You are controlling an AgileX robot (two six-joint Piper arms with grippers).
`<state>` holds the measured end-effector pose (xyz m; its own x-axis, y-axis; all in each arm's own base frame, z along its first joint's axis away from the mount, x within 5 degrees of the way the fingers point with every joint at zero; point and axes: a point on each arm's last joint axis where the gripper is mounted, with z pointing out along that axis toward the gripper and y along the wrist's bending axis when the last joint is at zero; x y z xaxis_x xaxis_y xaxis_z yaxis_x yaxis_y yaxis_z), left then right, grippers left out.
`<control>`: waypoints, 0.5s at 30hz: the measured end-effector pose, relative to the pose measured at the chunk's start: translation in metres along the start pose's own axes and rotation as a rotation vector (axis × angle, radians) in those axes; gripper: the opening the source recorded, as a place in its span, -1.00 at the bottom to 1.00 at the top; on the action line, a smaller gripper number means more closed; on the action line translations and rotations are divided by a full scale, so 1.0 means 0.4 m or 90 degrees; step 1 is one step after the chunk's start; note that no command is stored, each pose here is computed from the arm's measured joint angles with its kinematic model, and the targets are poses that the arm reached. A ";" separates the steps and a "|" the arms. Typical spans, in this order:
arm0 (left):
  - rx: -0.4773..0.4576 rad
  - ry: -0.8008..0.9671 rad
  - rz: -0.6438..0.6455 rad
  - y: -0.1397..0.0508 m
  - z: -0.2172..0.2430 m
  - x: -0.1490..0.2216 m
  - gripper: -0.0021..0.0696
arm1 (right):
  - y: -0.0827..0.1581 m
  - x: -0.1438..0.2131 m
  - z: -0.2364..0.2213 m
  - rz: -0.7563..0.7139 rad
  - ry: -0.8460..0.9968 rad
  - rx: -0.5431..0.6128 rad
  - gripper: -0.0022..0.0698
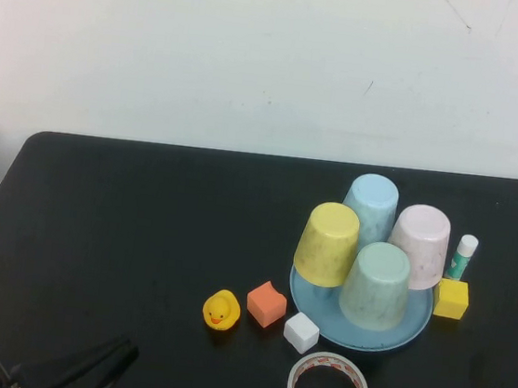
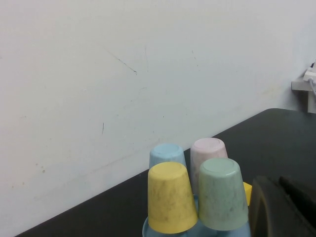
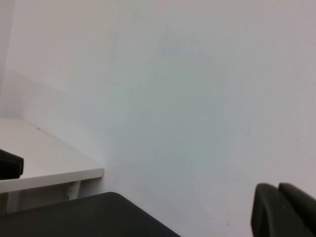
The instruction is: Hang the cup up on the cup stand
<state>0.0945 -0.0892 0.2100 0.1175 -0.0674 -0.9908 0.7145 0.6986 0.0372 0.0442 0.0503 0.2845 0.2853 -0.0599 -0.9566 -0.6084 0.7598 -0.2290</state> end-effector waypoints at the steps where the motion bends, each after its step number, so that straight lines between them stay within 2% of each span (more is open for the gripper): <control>1: 0.000 0.000 0.000 0.000 0.000 0.000 -0.94 | 0.000 0.000 0.000 0.000 0.000 0.000 -0.94; 15: 0.000 0.001 0.001 0.000 0.000 0.000 -0.94 | 0.000 0.000 0.000 0.003 0.000 0.001 -0.94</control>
<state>0.0945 -0.0892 0.2099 0.1180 -0.0646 -0.9909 0.7141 0.6989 0.0395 0.0443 0.0502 0.2845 0.2819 -0.0567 -0.9578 -0.6083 0.7614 -0.2241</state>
